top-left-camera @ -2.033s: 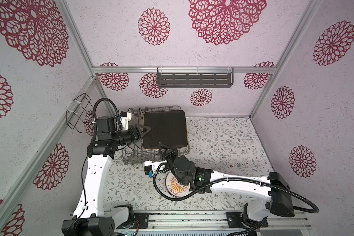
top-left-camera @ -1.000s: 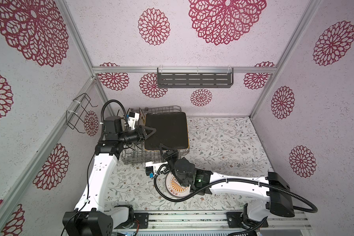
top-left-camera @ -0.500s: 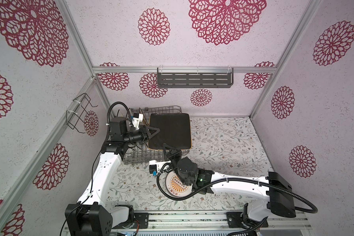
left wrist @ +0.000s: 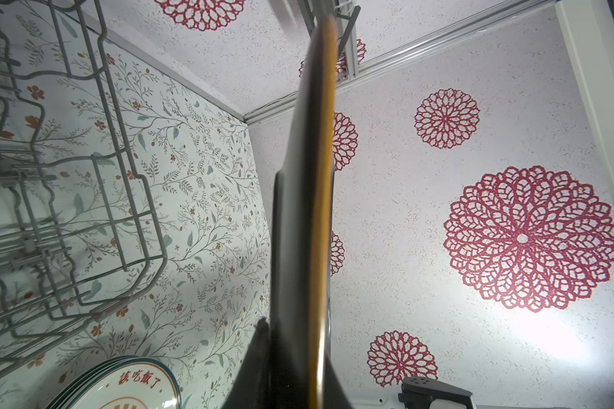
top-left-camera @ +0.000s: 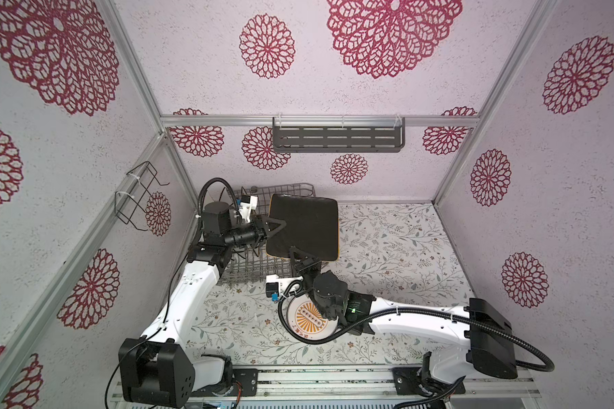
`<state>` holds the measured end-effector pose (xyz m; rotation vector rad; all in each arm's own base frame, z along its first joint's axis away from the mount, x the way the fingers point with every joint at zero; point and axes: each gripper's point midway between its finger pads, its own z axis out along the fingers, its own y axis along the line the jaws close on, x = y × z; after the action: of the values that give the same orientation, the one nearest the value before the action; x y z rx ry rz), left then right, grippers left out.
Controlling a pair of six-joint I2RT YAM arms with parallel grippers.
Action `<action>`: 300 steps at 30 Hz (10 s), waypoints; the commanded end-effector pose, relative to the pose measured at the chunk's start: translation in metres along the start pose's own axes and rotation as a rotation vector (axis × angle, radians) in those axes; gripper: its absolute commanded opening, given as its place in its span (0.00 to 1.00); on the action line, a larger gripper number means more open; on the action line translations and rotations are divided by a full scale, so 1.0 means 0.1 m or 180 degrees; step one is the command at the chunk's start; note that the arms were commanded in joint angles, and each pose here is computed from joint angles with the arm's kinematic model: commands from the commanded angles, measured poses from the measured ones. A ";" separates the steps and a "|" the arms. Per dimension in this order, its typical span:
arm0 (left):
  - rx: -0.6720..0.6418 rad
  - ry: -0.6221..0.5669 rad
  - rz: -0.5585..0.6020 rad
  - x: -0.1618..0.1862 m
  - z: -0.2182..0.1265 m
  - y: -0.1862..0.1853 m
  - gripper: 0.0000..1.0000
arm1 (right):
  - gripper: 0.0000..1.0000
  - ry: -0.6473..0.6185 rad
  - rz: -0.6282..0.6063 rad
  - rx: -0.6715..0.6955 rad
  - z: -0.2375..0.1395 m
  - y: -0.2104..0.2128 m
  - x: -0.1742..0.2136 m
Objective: Unload the plates from the dish rack
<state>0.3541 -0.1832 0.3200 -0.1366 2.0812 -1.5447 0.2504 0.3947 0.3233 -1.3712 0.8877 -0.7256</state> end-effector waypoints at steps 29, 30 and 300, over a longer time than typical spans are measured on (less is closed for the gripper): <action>0.0240 -0.0325 0.0199 -0.40 0.44 -0.09 0.00 | 0.97 0.0215 0.2187 -0.0129 -1.03 -0.66 0.96; 0.0235 -0.0306 0.0201 -0.38 0.48 -0.09 0.00 | 0.97 0.0267 0.2394 -0.0136 -1.09 -0.69 1.05; -0.3836 -0.0582 0.1573 -1.71 -0.60 1.14 0.78 | 0.95 0.0644 0.4994 -0.1435 -0.08 0.22 1.47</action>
<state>0.4904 -0.0301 0.2889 -0.1610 2.3492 0.1272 0.3073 0.2641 0.2574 -0.6266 2.0193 0.5935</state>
